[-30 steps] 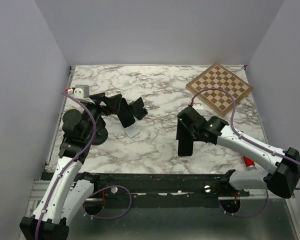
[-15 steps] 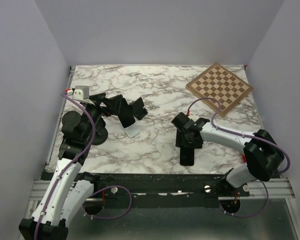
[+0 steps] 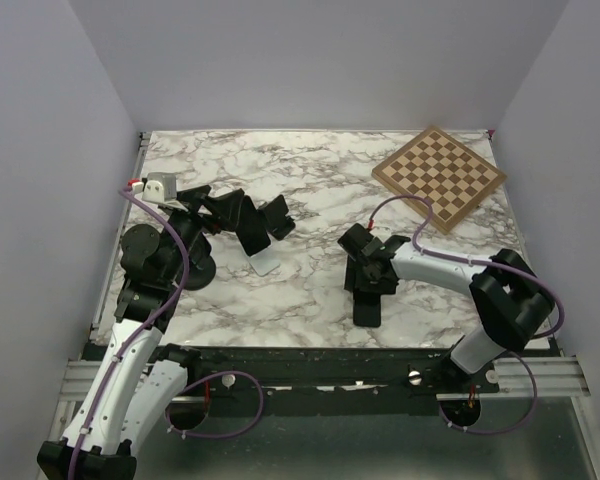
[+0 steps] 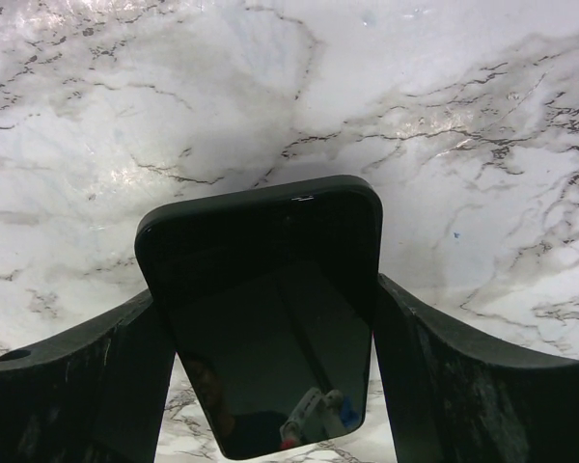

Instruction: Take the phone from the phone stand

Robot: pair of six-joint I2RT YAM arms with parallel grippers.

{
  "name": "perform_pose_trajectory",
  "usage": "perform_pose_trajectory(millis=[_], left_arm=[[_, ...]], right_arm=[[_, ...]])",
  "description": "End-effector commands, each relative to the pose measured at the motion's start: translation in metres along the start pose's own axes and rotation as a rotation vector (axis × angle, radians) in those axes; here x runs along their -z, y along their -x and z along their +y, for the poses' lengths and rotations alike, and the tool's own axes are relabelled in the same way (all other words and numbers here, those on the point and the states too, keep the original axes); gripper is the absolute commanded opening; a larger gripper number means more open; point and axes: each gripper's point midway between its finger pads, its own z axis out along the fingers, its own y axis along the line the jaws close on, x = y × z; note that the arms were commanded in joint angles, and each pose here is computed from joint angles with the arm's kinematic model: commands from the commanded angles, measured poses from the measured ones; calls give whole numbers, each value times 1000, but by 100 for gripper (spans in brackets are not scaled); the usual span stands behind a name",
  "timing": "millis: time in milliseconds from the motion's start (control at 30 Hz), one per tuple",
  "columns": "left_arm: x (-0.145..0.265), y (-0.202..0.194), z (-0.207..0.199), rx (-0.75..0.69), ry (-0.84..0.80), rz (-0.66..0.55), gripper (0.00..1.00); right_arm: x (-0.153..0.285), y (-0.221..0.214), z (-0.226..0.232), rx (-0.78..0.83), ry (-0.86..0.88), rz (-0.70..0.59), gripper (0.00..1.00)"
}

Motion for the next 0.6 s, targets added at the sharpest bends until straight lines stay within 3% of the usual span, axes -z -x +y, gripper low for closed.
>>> perform_pose_trajectory(millis=[0, 233, 567], left_arm=[[2, 13, -11, -10, -37, -28, 95], [0, 10, -13, -1, -50, -15, 95], [-1, 8, -13, -2, -58, -9, 95]], right_arm=[[-10, -21, -20, -5, -54, 43, 46], [-2, -27, -23, 1, -11, 41, 62], [1, -20, -13, 21, 50, 5, 98]])
